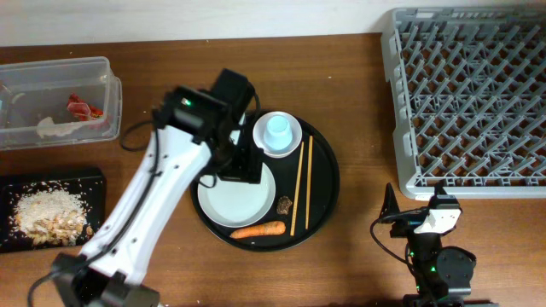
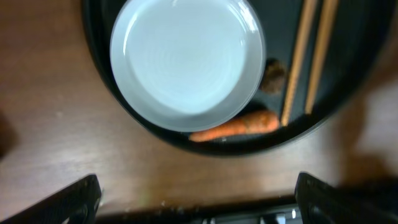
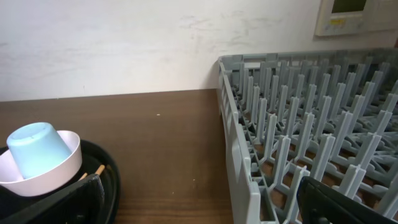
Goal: Sort waste into correct bins and load items into the dishwasher rack
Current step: 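Grasp the carrot beside the white plate with the left gripper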
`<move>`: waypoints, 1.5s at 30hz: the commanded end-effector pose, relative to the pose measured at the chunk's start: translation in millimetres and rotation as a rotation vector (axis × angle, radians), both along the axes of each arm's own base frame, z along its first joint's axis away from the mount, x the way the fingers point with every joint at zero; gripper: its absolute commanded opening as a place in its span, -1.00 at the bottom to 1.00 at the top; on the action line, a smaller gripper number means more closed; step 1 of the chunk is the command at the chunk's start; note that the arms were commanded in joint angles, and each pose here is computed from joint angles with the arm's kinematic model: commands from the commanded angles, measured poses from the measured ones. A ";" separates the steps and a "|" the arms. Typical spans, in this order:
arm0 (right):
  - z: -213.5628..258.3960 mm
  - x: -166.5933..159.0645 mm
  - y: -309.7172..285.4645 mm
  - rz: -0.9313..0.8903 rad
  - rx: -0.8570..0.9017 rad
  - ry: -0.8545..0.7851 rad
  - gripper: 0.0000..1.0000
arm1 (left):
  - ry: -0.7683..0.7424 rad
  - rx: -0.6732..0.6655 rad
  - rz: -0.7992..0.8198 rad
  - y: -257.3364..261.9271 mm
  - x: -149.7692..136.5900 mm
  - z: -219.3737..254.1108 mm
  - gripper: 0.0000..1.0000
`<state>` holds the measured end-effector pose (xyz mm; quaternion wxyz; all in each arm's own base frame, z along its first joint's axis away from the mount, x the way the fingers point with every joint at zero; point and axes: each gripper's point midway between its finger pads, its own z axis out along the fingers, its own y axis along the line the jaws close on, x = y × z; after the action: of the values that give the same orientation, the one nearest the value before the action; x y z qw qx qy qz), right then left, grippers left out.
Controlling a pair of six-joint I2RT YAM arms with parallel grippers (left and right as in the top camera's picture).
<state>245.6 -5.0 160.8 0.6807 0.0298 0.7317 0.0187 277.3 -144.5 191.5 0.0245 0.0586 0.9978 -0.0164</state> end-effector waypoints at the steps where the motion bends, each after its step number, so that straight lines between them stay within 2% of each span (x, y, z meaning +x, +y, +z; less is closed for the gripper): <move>1: -4.7 0.3 -2.7 -0.013 -0.007 0.004 0.97 | 0.113 0.058 0.276 8.5 -17.8 -51.6 0.98; 3: -4.7 0.3 -2.7 -0.013 -0.007 0.004 0.97 | 0.134 0.062 0.394 9.0 -22.5 -69.7 0.98; 4: -4.7 0.3 -2.7 -0.013 -0.007 0.004 0.97 | 0.145 0.074 0.535 10.9 -26.7 -85.7 0.98; 6: -4.7 0.3 -2.7 -0.013 -0.007 0.004 0.97 | 0.160 0.084 0.639 12.8 -32.4 -98.9 0.98; 10: -4.7 0.3 -2.7 -0.013 -0.007 0.004 0.97 | 0.200 -0.034 0.643 -15.5 -35.2 -116.3 0.99; 14: -4.7 0.3 -2.7 -0.013 -0.007 0.004 0.97 | 0.177 -0.025 0.606 -28.0 -39.7 -119.2 0.98; 21: -4.7 0.3 -2.7 -0.013 -0.007 0.004 0.97 | 0.189 -0.035 0.815 -68.0 -63.0 -120.2 0.98; 23: -4.7 0.3 -2.7 -0.013 -0.007 0.004 0.97 | 0.175 -0.047 0.869 -78.1 -65.2 -120.5 0.79; 27: -4.7 0.3 -2.7 -0.013 -0.007 0.004 0.97 | 0.152 0.002 0.952 -71.6 -68.1 -129.6 0.79; 28: -4.7 0.3 -2.7 -0.013 -0.007 0.004 0.97 | 0.160 0.026 0.992 -68.2 -71.9 -135.6 0.67; 29: -4.7 0.3 -2.7 -0.013 -0.007 0.004 0.97 | 0.164 0.057 1.052 -62.7 -76.1 -144.5 0.66; 32: -4.7 0.3 -2.7 -0.013 -0.007 0.004 0.97 | 0.119 0.066 1.061 -55.3 -71.0 -155.4 0.66; 45: -4.7 0.3 -2.7 -0.013 -0.007 0.004 0.97 | 0.115 0.054 1.060 -67.0 -58.6 -182.6 0.54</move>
<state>245.6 -5.0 160.8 0.6807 0.0298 0.7317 0.0187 217.0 -214.8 12.7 -0.0327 -0.4451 0.8948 0.0142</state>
